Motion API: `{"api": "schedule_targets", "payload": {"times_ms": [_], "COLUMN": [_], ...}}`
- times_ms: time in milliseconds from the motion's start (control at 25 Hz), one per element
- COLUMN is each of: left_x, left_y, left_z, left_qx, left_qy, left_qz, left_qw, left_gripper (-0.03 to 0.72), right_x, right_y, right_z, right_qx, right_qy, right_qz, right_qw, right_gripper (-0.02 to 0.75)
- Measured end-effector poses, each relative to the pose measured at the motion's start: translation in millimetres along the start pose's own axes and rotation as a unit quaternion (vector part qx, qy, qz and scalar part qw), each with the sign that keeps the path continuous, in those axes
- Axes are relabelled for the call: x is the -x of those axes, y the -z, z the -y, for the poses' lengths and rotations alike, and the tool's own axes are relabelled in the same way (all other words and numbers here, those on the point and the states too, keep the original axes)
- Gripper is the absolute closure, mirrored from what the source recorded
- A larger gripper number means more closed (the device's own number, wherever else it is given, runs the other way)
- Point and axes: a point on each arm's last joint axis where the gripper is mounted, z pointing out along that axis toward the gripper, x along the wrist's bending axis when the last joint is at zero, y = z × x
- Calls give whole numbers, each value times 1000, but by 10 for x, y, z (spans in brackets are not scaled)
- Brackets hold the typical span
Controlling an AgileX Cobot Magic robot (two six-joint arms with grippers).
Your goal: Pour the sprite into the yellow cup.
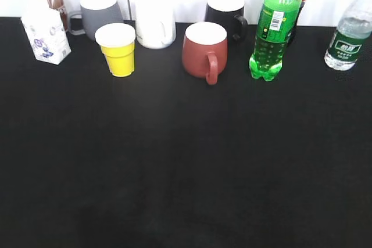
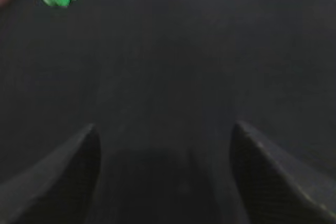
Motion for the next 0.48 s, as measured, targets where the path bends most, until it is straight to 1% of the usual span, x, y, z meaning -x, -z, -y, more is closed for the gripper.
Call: {"api": "schedule_targets", "payload": {"times_ms": [120, 480], "left_x": [1, 1], "left_y": [-2, -2], "left_z": [2, 2], "left_qx": [0, 0], "left_qy": [1, 1], "left_qz": [0, 0], "left_qw": [1000, 1000], "left_gripper": [230, 233], "right_x": [1, 1], "right_y": [24, 28], "right_z": [13, 15], "right_qx": [9, 10], "right_qy": [0, 0], "right_qz": [-1, -1], "right_qw": [1000, 1000], "right_gripper": [151, 151]}}
